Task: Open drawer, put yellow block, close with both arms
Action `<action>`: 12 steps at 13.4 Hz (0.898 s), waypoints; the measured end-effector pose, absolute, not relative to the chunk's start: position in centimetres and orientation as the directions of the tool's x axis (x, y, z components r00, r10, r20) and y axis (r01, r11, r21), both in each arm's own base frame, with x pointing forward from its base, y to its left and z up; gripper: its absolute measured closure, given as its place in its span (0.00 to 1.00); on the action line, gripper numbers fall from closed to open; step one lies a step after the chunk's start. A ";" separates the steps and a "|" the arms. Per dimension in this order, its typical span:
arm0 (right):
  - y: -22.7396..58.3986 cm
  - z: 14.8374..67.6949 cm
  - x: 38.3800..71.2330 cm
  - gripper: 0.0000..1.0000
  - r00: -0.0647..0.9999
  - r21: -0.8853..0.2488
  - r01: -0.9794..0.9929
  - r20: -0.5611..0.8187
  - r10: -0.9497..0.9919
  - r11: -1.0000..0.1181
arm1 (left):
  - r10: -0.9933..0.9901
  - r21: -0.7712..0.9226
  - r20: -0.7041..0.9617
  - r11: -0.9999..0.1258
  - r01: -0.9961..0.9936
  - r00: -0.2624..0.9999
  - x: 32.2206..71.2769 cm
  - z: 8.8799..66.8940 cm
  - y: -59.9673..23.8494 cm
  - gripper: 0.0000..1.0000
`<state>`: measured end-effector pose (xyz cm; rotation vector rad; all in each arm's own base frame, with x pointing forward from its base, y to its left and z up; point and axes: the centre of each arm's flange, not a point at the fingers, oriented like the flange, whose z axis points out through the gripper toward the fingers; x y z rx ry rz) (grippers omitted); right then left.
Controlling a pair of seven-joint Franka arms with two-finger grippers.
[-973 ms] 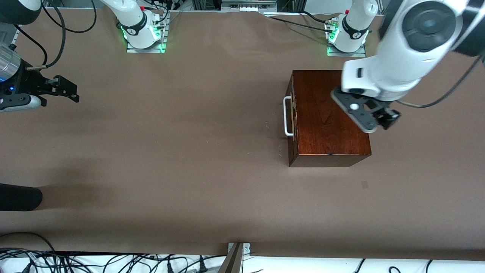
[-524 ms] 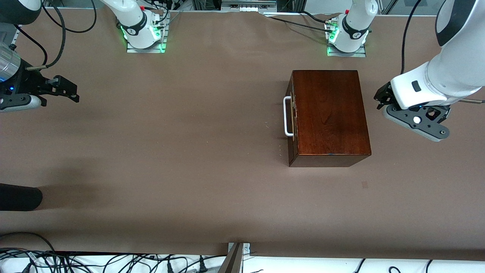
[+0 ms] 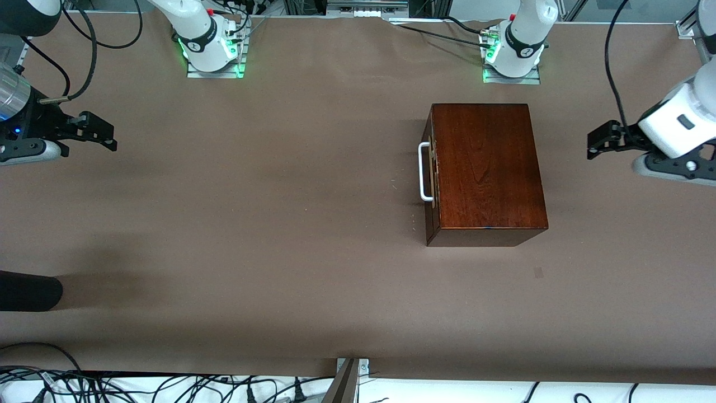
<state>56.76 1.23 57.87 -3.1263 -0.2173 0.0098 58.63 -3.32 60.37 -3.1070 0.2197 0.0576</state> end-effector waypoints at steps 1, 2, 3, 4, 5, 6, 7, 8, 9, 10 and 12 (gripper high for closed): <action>1.2 57.9 56.8 0.00 0.990 -0.008 0.138 -0.006 0.138 -0.990 | -0.139 -0.025 -0.020 -0.990 -0.139 0.990 58.2 60.5 -3.2 0.00; 1.2 57.9 56.8 0.00 0.990 -0.008 0.138 -0.006 0.138 -0.990 | -0.139 -0.024 -0.017 -0.990 -0.139 0.990 57.9 60.6 -3.4 0.00; 1.2 57.9 56.8 0.00 0.990 -0.008 0.138 -0.006 0.138 -0.990 | -0.136 -0.024 -0.018 -0.990 -0.137 0.990 57.6 60.6 -3.6 0.00; 1.2 57.9 56.8 0.00 0.990 -0.008 0.138 -0.006 0.138 -0.990 | -0.131 -0.024 -0.019 -0.991 -0.131 0.991 57.5 60.6 -3.9 0.00; 1.2 57.9 56.8 0.00 0.990 -0.008 0.138 -0.006 0.138 -0.990 | -0.120 -0.024 -0.021 -0.992 -0.121 0.993 57.5 60.6 -4.1 0.00; 1.2 57.9 56.8 0.00 0.990 -0.008 0.138 -0.006 0.138 -0.990 | -0.111 -0.024 -0.022 -0.993 -0.112 0.994 57.5 60.5 -4.2 0.00; 1.2 57.9 56.8 0.00 0.990 -0.008 0.138 -0.006 0.138 -0.990 | -0.100 -0.025 -0.024 -0.995 -0.101 0.995 57.5 60.4 -4.2 0.00; 1.2 57.9 56.8 0.00 0.990 -0.008 0.138 -0.006 0.138 -0.990 | -0.096 -0.025 -0.026 -0.995 -0.097 0.995 57.5 60.3 -4.2 0.00; 1.2 57.9 56.8 0.00 0.990 -0.008 0.138 -0.006 0.138 -0.990 | -0.094 -0.025 -0.027 -0.995 -0.095 0.995 57.5 60.2 -4.2 0.00; 1.2 57.9 56.8 0.00 0.990 -0.008 0.138 -0.006 0.138 -0.990 | -0.093 -0.025 -0.028 -0.995 -0.093 0.995 57.5 60.2 -4.2 0.00; 1.2 57.9 56.8 0.00 0.990 -0.008 0.138 -0.006 0.138 -0.990 | -0.090 -0.025 -0.028 -0.996 -0.091 0.996 57.5 60.2 -4.2 0.00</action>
